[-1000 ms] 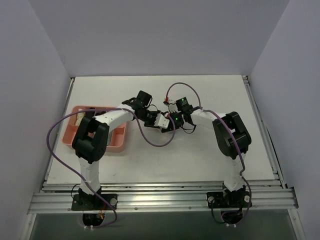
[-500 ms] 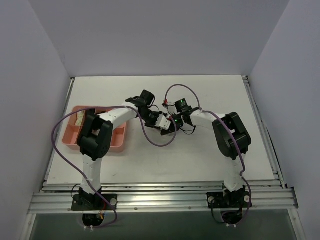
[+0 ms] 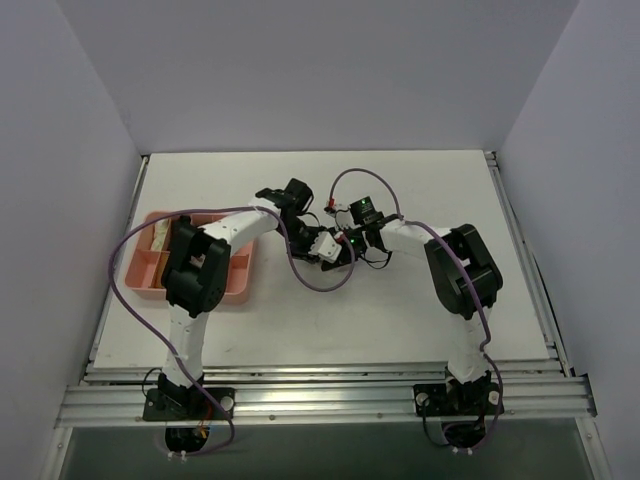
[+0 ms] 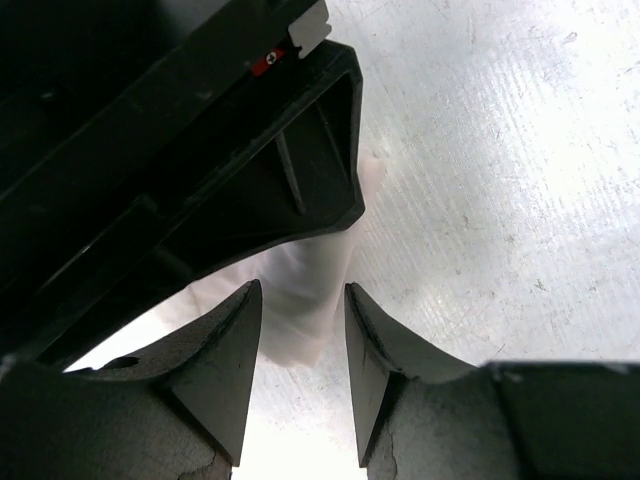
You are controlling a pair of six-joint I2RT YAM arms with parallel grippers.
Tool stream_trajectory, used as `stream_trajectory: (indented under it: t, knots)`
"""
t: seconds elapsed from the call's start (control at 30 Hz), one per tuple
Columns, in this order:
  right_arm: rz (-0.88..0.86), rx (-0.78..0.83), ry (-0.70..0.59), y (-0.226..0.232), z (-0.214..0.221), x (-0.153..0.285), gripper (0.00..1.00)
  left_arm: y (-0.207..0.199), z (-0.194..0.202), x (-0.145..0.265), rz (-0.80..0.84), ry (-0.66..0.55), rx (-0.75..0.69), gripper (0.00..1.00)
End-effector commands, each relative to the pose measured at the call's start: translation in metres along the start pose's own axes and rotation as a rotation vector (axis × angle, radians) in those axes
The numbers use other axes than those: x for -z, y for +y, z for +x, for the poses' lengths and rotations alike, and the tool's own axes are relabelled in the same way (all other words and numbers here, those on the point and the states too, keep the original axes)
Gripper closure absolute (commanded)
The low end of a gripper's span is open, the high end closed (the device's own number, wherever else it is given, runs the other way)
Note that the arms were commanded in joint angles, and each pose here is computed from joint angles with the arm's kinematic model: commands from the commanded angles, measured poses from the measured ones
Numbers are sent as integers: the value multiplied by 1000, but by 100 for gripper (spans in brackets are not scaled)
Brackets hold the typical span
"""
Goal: Roll the underwear
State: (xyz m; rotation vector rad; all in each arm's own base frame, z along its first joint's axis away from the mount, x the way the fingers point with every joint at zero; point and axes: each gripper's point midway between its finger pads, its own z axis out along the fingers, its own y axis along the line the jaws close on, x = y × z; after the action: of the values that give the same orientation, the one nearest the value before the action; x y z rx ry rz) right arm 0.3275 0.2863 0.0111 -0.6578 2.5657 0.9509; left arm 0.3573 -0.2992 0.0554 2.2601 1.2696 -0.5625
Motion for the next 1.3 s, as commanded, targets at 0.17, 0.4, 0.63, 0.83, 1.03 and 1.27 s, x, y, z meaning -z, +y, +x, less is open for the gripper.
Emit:
stream_trajectory:
  t: [0.17,0.4,0.63,0.83,1.03,1.27]
  knots:
    - [166,-168,436,-32,138,8,100,7,1,-24,-20,45,-23,53]
    - [143,-169,389,-25,128,8,100,-15,5,-40,112,62,32,69]
    - [145,-175,252,-14,93,17,99,-37,-4,-27,335,58,179,90]
    - [150,-183,132,-4,70,27,85,-51,6,-31,406,106,279,94]
    - [194,-211,57,-6,70,35,79,-59,10,-34,453,141,390,96]
    - [264,-251,-28,-17,76,42,71,-71,10,-37,499,149,438,97]
